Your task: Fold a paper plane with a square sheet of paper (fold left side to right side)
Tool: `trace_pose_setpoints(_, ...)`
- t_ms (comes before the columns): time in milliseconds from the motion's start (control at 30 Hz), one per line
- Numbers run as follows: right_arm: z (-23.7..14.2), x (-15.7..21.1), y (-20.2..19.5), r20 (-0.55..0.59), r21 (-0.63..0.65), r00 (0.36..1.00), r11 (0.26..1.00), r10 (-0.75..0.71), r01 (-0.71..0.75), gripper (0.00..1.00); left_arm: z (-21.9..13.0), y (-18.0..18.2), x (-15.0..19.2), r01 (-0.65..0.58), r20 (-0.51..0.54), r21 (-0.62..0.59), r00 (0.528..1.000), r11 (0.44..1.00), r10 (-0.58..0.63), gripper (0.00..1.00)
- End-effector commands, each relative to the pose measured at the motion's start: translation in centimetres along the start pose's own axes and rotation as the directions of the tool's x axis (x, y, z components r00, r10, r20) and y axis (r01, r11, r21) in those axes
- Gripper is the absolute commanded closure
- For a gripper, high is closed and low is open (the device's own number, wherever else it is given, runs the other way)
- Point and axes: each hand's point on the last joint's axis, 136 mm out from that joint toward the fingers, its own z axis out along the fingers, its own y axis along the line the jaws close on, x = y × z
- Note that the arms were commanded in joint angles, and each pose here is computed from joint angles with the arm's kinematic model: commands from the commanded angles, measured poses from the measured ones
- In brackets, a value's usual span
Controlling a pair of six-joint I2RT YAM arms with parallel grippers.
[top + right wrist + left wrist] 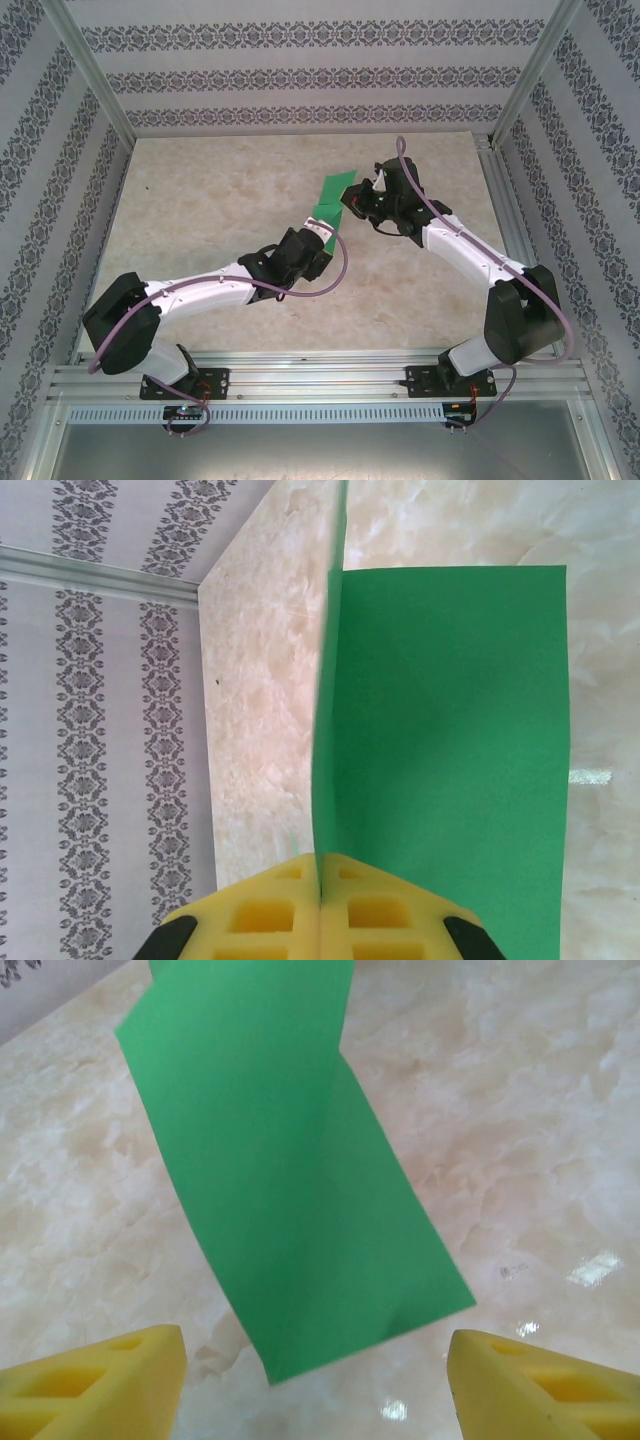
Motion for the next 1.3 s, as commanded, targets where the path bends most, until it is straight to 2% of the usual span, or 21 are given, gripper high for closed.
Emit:
trace_pose_setpoints(0, -0.6, 0.1, 1.4, 0.005, -0.022, 1.0, 1.0, -0.022, 0.023, 1.0, -0.1, -0.8, -3.1, -0.001, 0.098, 0.015, 0.995, 1.0, -0.001, 0.29)
trace_pose_setpoints(133, -0.4, 0.4, 1.6, -0.004, -0.02, 1.0, 0.999, -0.028, 0.028, 1.0, 0.5, -0.4, -3.9, 0.001, 0.1, -0.028, 0.995, 1.0, 0.002, 0.3)
trace_pose_setpoints(300, -0.1, 0.8, 1.4, -0.014, -0.016, 0.999, 0.999, -0.032, 0.032, 1.0, 1.0, -0.1, -4.9, 0.002, 0.108, -0.064, 0.994, 0.998, 0.005, 0.39)
trace_pose_setpoints(733, 0.3, 1.0, 1.1, -0.022, 0.002, 0.998, 0.999, -0.053, 0.053, 1.0, 1.3, -0.1, -4.7, 0.002, 0.092, -0.072, 0.996, 0.997, 0.005, 0.74)
trace_pose_setpoints(933, -0.6, 0.4, 1.8, -0.01, -0.014, 0.996, 0.996, -0.091, 0.091, 0.88, 1.1, 0.5, -3.9, 0.03, 0.08, -0.08, 0.997, 0.996, -0.024, 0.84)
trace_pose_setpoints(1033, -2.0, -0.3, 2.7, 0.018, -0.03, 0.99, 0.99, -0.14, 0.14, 0.74, 1.0, 0.8, -3.2, 0.08, 0.064, -0.057, 0.995, 0.995, -0.076, 0.86)
trace_pose_setpoints(1100, -3.8, -1.0, 3.5, 0.058, -0.046, 0.979, 0.979, -0.198, 0.201, 0.62, 1.0, 1.0, -2.8, 0.112, 0.057, -0.032, 0.992, 0.993, -0.11, 0.86)
trace_pose_setpoints(1267, -7.4, -2.5, 1.4, 0.114, 0.007, 0.958, 0.965, -0.263, 0.264, 0.49, 0.9, 1.5, -2.2, 0.242, 0.045, 0.067, 0.968, 0.968, -0.246, 0.86)
